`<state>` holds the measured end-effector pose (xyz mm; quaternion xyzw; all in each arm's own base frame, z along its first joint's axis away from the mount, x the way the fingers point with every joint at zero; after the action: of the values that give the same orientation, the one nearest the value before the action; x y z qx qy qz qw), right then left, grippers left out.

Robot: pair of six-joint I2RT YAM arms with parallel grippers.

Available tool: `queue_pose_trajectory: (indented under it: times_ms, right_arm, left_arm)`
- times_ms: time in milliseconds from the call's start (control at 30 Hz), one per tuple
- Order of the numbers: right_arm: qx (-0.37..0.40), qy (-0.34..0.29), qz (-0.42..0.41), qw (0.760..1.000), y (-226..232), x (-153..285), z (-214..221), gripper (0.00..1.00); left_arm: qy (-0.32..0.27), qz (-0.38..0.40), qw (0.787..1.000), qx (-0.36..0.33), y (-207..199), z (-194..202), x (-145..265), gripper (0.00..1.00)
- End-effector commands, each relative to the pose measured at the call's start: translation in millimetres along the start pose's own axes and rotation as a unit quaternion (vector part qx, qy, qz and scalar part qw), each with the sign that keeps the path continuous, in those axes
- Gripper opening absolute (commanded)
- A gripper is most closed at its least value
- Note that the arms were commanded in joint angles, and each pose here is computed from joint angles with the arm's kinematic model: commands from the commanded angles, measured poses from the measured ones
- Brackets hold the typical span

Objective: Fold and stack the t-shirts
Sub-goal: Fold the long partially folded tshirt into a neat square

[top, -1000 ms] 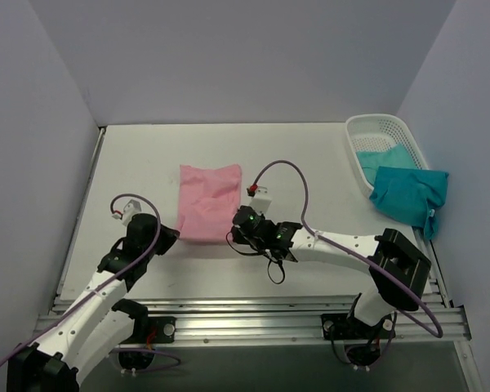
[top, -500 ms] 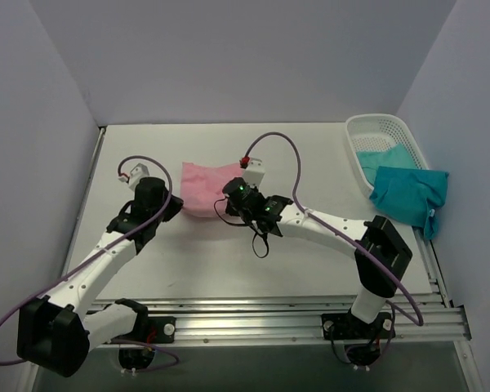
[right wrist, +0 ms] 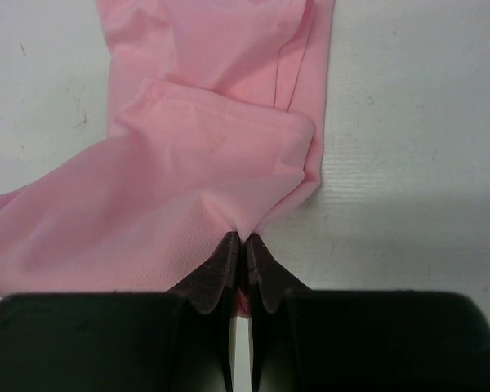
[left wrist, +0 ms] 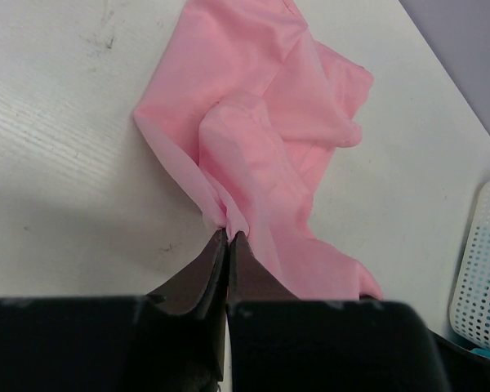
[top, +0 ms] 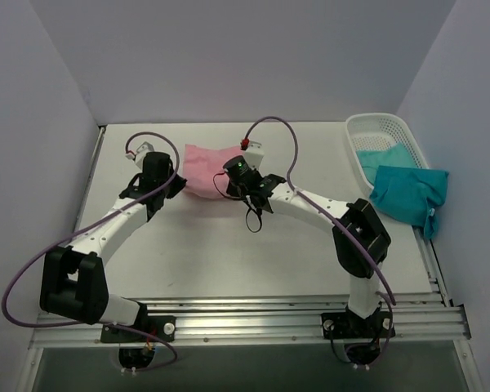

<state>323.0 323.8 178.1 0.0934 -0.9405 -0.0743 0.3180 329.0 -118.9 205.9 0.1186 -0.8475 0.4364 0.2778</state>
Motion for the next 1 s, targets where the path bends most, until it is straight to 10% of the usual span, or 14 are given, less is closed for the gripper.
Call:
queue_pose_trajectory:
  times_ms: [0, 367, 433, 467, 567, 800, 867, 967]
  right_arm:
    - [0.002, -0.005, -0.007, 1.000, 3, -5, -18, 0.00]
    - [-0.038, -0.029, -0.003, 0.999, -24, -91, -104, 0.00]
    - [-0.072, -0.087, 0.033, 0.993, -54, -146, -157, 0.37]
    - [-0.079, -0.110, 0.020, 0.991, -65, -167, -170, 0.99]
    - [-0.141, -0.153, -0.016, 0.978, -113, -209, -189, 1.00]
    - [-0.121, -0.239, -0.027, 0.963, -125, -144, -180, 1.00]
    - [-0.121, -0.243, -0.050, 0.961, -115, -122, -187, 1.00]
    - [-0.104, -0.241, -0.057, 0.963, -102, -99, -187, 1.00]
  left_arm:
    - [-0.020, 0.058, 0.998, 0.008, -30, -22, -6, 0.07]
    - [-0.042, 0.182, 0.982, 0.038, -102, -93, -70, 0.22]
    - [-0.006, 0.192, 0.981, 0.036, -110, -96, -144, 0.33]
    - [-0.011, 0.267, 0.964, 0.019, -170, -130, -138, 0.81]
    - [0.081, 0.250, 0.962, 0.070, -143, -108, -262, 0.94]
    - [0.093, 0.202, 0.975, 0.006, -133, -116, -239, 0.94]
    - [-0.021, 0.330, 0.944, 0.003, -177, -157, -176, 0.94]
    - [-0.073, 0.321, 0.944, 0.008, -153, -159, -153, 0.94]
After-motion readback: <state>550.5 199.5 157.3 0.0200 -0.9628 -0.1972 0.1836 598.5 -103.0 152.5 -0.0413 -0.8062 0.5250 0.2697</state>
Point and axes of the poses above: each gripper's point midway between its finger pads, its own x axis back along the fingers, its own y axis along the line the jaws close on, z = x × y, the point moved 8 cm from there along x, back along the fingers, and after that the axes turned 11 degrees about x, right-handed, at the moved point
